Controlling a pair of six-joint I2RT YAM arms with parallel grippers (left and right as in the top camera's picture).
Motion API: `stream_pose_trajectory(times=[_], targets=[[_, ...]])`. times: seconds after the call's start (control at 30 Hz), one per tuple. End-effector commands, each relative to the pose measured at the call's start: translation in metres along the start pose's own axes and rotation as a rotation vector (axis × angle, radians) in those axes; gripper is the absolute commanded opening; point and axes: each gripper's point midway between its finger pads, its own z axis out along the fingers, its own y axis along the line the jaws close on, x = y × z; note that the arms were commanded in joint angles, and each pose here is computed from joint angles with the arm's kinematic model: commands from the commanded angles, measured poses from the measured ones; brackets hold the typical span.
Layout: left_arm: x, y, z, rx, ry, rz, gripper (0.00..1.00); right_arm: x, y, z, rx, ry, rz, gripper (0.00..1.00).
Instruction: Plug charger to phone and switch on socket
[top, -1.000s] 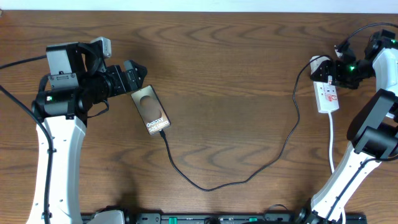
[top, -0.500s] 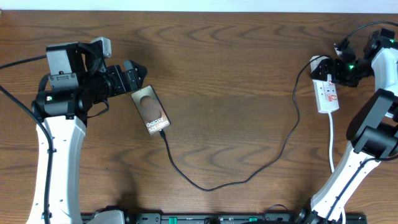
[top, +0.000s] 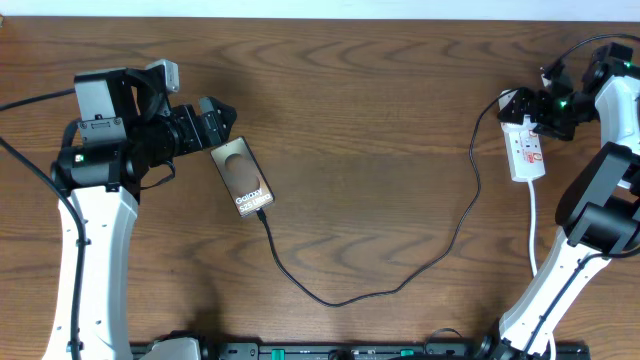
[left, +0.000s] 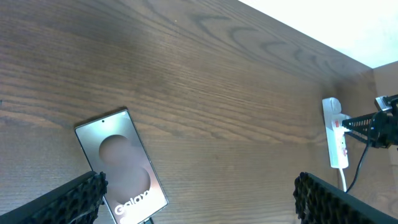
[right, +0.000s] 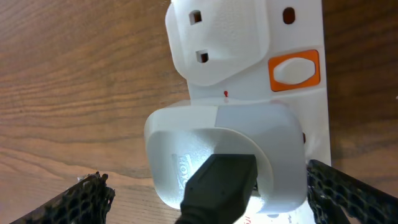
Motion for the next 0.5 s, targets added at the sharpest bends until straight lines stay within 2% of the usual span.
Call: stream_pose_trajectory(times=[0.0,0.47], targets=[[-0.001,-0.003,-0.002,0.013,-0.001,0.026,0.98,0.007,0.016,0.01,-0.05,0.039,0.042,0.98],[-0.001,-0.003,-0.002,0.013,-0.001,0.026,0.98,0.006,0.031,0.011,-0.115,0.037,0.016,0.99]])
